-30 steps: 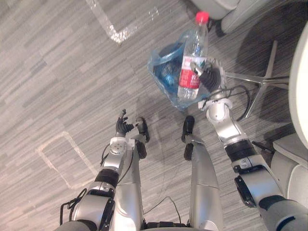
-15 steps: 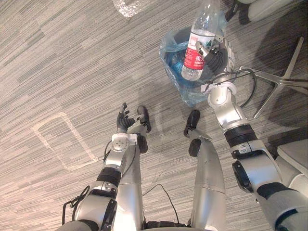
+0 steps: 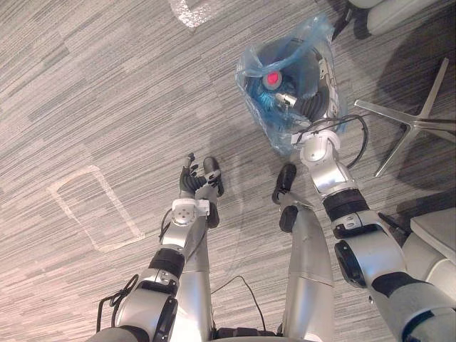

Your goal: Gather rubbish on tea table into small bin, then transfer packed bag to large trash can.

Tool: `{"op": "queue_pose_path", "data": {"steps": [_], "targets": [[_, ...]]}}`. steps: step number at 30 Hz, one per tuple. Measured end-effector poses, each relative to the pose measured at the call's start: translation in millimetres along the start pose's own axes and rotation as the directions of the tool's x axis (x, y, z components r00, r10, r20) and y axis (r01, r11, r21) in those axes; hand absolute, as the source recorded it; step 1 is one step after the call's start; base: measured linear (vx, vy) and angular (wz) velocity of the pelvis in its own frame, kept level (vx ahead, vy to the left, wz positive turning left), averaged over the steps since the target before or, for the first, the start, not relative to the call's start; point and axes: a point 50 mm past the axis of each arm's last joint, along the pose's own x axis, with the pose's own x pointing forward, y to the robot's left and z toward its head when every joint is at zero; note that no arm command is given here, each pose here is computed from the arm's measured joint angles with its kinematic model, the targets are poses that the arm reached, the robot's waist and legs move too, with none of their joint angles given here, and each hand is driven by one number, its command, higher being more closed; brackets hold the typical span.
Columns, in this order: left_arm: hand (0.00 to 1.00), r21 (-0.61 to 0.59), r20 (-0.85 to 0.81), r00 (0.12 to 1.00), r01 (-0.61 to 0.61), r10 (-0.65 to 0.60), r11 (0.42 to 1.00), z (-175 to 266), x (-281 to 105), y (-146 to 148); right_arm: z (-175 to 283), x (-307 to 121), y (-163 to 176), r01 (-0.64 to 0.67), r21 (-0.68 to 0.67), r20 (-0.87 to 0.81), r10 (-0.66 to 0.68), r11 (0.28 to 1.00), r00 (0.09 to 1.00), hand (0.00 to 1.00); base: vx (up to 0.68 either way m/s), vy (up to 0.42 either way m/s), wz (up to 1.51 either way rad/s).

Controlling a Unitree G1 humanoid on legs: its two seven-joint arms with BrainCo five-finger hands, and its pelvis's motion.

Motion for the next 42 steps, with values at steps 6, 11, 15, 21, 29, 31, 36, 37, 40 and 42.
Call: {"op": "queue_pose_path", "data": {"steps": [6,11,15,21,29,31,36,37,40,42], "targets": [[0.0,0.003,-0.001,1.0,0.003,-0.003,1.0,-0.4,-0.1,-0.3,-5.2,-11.2,10.6,-0.062,-0.119,0.045,0.068,0.991,0.997,0.0,-0.02,-0.025,-0.01],[0.0,0.006,-0.011,1.0,0.002,-0.002,1.0,-3.5,-0.3,0.6,-21.5,-29.5,34.3,-0.208,-0.226,0.011,0.216,0.952,0.976,0.0,-0.01,-0.03,0.03],[0.0,0.009,-0.021,1.0,-0.002,0.002,1.0,-4.3,1.6,1.5,-28.8,-37.1,47.3,-0.279,-0.228,-0.044,0.277,0.933,0.96,0.0,0.0,-0.006,0.01],[0.0,0.008,-0.005,1.0,0.002,-0.002,1.0,2.1,6.0,-0.6,-37.1,-48.3,63.0,-0.371,-0.244,-0.099,0.358,0.896,0.929,0.0,-0.02,-0.019,0.07],[0.0,-0.045,-0.008,0.999,-0.045,0.045,0.998,3.0,7.3,5.9,-35.0,-64.2,85.8,-0.455,-0.196,-0.15,0.432,0.868,0.889,1.0,-0.04,-0.041,0.16],[0.0,-0.054,-0.006,0.999,-0.051,0.05,0.997,3.8,7.3,5.7,-33.7,-64.2,86.6,-0.456,-0.193,-0.147,0.434,0.869,0.889,1.0,-0.04,-0.028,0.08],[0.0,-0.074,0.009,0.999,-0.044,0.045,0.996,6.7,6.8,1.6,-33.5,-64.4,87.0,-0.46,-0.169,-0.153,0.438,0.872,0.886,1.0,-0.07,-0.019,0.01],[0.0,-0.078,0.008,0.999,-0.043,0.043,0.996,6.7,6.6,0.6,-33.4,-64.3,86.9,-0.459,-0.161,-0.155,0.437,0.874,0.886,1.0,-0.05,-0.014,0.0],[0.0,-0.095,0.004,0.999,-0.039,0.039,0.995,6.5,6.1,-2.0,-33.2,-64.0,86.6,-0.455,-0.134,-0.161,0.434,0.88,0.887,1.0,-0.05,-0.016,-0.01],[0.0,-0.104,0.002,0.999,-0.036,0.036,0.994,6.3,5.7,-3.7,-31.7,-63.2,85.9,-0.447,-0.106,-0.16,0.428,0.888,0.889,1.0,-0.04,-0.01,-0.01]]}}
